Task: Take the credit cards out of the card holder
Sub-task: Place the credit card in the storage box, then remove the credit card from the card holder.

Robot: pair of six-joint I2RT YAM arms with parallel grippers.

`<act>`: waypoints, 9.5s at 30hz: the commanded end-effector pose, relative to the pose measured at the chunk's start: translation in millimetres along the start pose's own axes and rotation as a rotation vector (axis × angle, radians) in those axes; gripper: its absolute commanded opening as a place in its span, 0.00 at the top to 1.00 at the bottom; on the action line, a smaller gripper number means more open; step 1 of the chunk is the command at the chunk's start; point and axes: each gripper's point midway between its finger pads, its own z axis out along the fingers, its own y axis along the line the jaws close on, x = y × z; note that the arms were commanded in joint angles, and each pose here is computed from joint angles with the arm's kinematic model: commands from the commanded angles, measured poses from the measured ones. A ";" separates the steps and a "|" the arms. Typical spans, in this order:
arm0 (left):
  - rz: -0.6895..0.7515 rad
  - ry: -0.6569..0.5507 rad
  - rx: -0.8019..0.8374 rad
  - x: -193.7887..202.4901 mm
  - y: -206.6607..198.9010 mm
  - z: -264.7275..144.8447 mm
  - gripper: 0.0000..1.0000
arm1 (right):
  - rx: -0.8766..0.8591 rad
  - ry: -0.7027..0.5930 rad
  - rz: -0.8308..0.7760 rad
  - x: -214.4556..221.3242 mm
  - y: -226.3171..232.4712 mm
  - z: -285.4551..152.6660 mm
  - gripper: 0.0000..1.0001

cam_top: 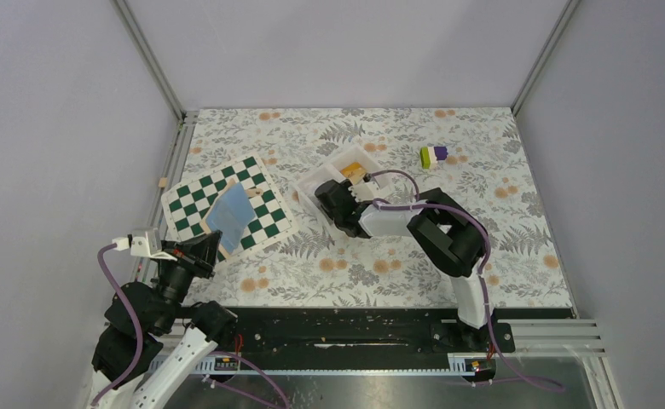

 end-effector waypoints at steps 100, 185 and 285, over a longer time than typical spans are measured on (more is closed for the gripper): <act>-0.021 -0.105 0.067 -25.4 -10.5 -9.0 1.00 | -0.295 0.450 -2.056 -16.1 -1.0 17.6 1.00; -0.231 0.280 0.614 39.1 -124.4 -5.9 1.00 | -0.916 0.250 -0.840 -19.1 92.8 -376.7 0.28; -0.273 0.291 0.881 24.5 -160.4 -37.6 1.00 | -1.310 0.644 -0.861 -2.0 90.5 -408.0 0.55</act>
